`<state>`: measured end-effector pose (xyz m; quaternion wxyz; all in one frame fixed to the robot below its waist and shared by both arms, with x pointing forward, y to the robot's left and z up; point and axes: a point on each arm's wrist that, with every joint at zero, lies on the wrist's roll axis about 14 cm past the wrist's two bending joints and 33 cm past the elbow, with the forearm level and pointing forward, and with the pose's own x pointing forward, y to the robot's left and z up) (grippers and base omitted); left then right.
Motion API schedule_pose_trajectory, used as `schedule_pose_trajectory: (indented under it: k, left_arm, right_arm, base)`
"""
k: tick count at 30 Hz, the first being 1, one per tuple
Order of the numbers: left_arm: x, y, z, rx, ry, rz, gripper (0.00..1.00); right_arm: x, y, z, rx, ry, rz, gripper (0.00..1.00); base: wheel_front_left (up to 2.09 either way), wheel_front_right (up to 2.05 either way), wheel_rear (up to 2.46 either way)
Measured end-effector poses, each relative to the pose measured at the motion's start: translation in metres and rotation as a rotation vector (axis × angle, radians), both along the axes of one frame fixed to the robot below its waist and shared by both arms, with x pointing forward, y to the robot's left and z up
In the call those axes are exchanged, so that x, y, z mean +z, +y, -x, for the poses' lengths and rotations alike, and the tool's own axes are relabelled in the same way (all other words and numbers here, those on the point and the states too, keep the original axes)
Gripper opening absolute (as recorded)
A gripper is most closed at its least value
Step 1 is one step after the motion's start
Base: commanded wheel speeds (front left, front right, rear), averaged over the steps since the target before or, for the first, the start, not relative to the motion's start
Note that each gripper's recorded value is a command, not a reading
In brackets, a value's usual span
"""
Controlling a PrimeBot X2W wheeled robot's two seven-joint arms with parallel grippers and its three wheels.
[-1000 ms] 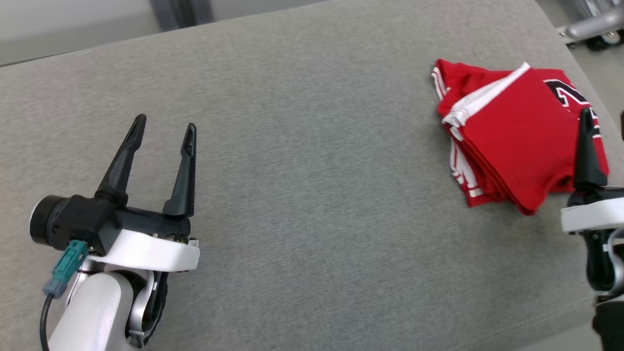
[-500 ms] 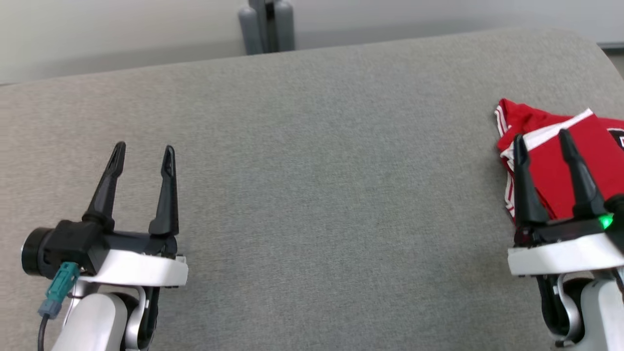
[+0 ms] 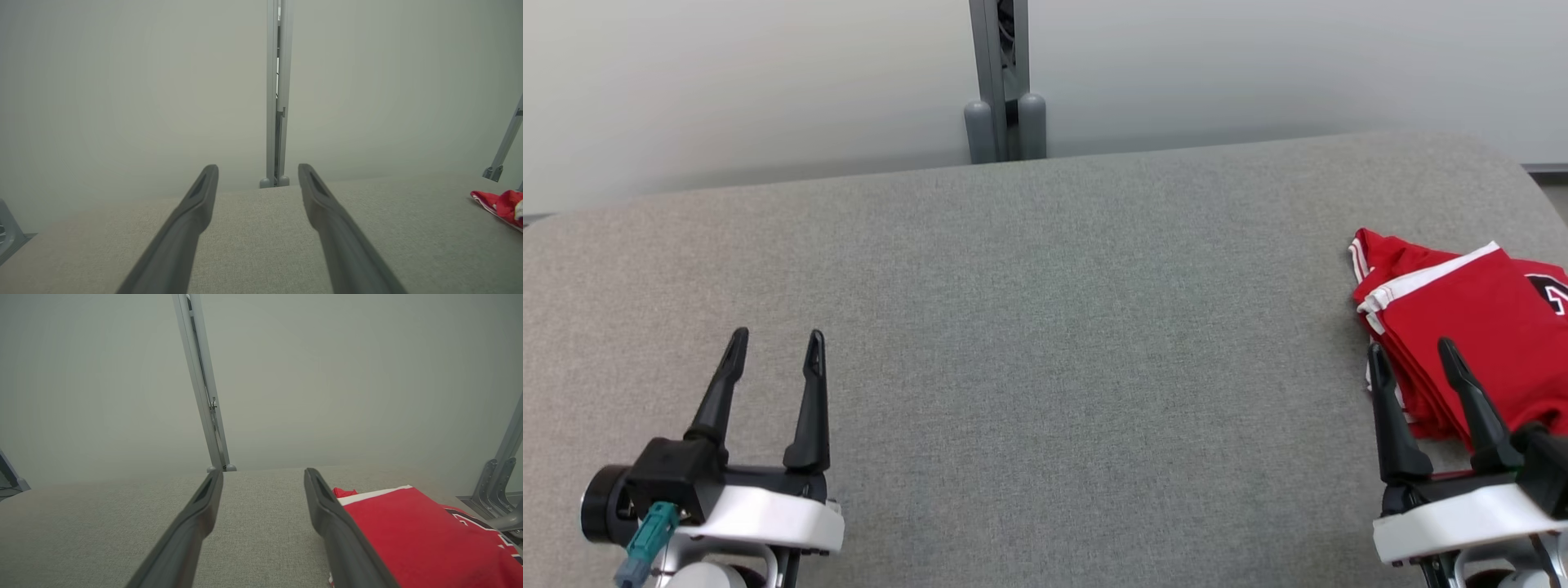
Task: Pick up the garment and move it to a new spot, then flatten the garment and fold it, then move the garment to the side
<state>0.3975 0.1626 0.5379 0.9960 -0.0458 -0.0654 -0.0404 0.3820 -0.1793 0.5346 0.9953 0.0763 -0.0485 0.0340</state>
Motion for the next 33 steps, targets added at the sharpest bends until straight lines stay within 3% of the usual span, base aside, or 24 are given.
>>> schedule_pose_trajectory:
  k: [16,33]
  left_arm:
    - [-0.013,0.002,0.038,0.008,0.067,0.004,1.00]
    - [-0.017,0.006,0.041,0.022,0.084,-0.010,1.00]
  right_arm:
    - [0.007,0.001,0.027,0.007,0.009,0.013,1.00]
    - [0.003,0.007,0.030,0.025,0.027,0.002,1.00]
  base:
    - [0.00,0.00,0.00]
    - [0.00,0.00,0.00]
